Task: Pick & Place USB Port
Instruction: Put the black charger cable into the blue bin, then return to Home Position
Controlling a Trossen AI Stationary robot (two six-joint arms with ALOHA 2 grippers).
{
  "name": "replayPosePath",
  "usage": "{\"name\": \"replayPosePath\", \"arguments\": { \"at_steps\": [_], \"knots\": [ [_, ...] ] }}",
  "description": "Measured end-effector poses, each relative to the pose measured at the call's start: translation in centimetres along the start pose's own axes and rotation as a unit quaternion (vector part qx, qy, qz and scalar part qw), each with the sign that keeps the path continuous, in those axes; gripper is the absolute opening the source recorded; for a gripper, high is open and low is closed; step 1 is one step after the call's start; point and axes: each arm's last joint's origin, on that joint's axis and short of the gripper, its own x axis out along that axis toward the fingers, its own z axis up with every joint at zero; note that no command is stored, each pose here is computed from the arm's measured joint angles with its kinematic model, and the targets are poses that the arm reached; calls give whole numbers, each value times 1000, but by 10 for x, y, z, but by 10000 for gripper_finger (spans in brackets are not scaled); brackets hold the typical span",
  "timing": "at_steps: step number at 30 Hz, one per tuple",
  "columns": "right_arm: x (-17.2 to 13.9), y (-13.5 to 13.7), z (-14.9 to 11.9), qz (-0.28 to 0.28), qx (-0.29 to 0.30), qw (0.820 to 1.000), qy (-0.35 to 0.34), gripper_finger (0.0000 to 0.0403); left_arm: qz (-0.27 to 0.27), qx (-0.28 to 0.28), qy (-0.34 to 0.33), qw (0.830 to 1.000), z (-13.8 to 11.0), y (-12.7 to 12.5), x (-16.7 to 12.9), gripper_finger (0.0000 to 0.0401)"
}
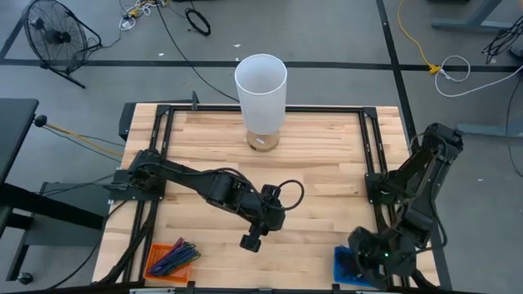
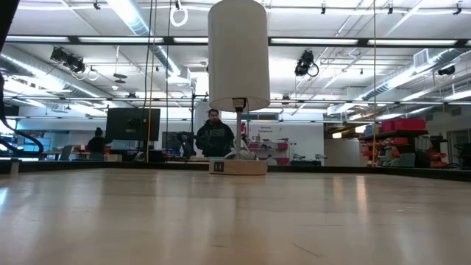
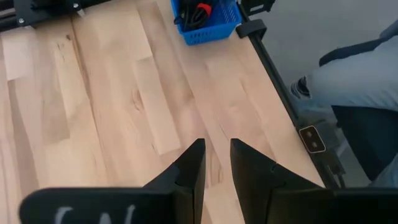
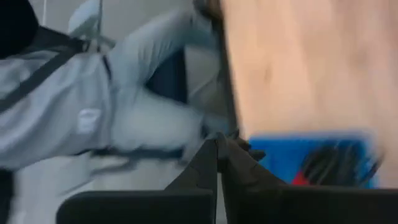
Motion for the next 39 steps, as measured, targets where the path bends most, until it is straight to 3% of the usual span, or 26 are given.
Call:
{"name": "replayPosePath", "arguments": {
  "at_steps": [4, 9, 17, 22, 39],
  "knots": [
    [-2, 1, -10, 9, 92, 993, 73, 0, 0, -3, 0, 1000, 0, 0, 0, 78],
    [-6, -9, -23, -65, 184, 972, 131, 0, 0, -10, 2, 1000, 0, 0, 0, 78],
    [-4, -16, -35, -133, 249, 944, 171, 0, 0, -11, 16, 1000, -3, 0, 0, 78],
    [14, -17, -43, -173, 249, 930, 209, 11, 0, -22, 19, 1000, -4, 0, 0, 78],
    [26, -18, -45, -182, 240, 937, 178, 156, 0, -16, 20, 1000, -4, 0, 1, 78]
  ]
}}
